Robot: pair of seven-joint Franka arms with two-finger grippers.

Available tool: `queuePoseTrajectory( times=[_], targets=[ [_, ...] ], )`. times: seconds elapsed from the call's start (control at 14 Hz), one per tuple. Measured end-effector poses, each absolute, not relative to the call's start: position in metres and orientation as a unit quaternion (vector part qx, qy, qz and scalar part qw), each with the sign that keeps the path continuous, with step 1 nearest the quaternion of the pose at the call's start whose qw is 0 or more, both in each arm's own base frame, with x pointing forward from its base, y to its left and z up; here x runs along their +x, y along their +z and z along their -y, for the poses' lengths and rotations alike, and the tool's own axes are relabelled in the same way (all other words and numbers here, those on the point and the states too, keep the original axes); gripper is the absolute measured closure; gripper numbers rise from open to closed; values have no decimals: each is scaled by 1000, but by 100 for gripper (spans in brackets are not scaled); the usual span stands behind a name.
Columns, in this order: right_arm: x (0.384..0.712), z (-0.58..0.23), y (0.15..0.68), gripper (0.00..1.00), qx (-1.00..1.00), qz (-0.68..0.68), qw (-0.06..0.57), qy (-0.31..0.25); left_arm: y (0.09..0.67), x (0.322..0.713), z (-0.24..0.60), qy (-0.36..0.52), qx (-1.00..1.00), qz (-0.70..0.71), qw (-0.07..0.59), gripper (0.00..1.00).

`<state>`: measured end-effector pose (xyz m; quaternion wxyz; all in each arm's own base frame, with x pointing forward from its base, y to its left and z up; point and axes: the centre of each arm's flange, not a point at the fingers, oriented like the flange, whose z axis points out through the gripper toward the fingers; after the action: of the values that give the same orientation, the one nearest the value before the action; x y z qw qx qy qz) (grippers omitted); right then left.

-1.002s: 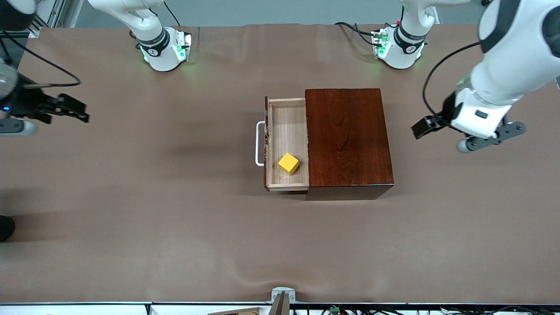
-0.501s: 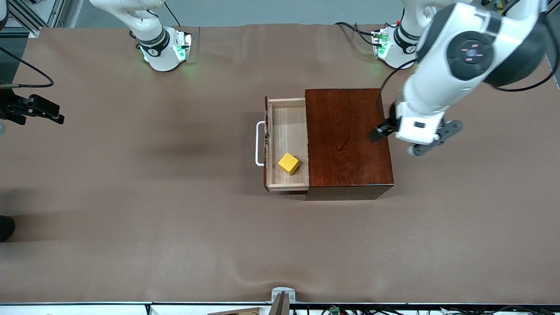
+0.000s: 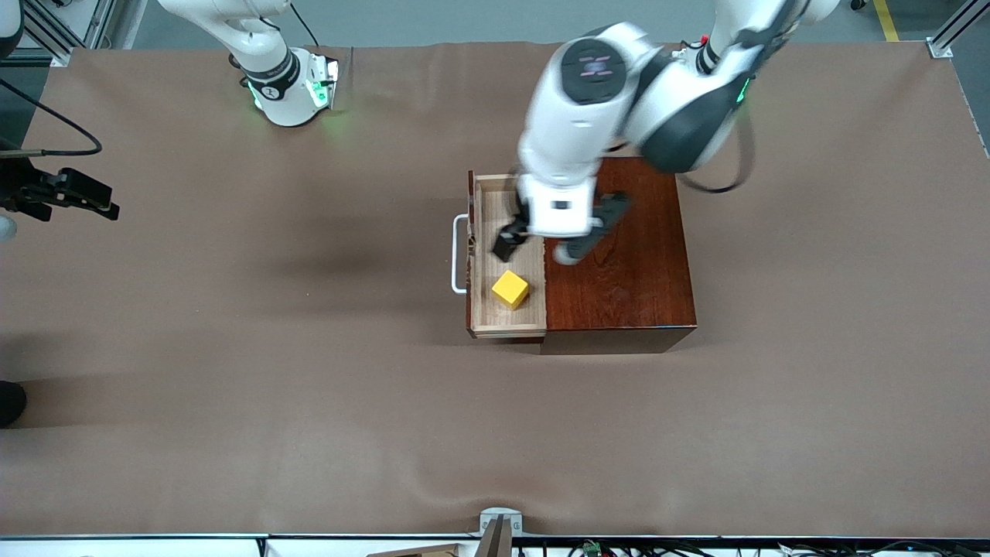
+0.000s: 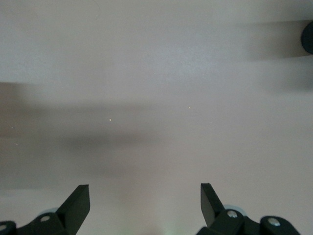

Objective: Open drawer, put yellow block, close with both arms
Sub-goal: 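Lower the left gripper against the drawer front beside the handle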

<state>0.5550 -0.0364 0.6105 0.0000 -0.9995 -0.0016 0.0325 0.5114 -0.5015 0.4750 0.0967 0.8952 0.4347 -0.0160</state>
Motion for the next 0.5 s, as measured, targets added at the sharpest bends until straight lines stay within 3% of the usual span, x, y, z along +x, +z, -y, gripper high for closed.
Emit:
queuePoseTrajectory(
  times=[0.5],
  targets=[
    [556, 36, 615, 0, -1000, 1, 0, 25, 423, 492, 549, -45, 798, -593, 94, 0]
  ],
)
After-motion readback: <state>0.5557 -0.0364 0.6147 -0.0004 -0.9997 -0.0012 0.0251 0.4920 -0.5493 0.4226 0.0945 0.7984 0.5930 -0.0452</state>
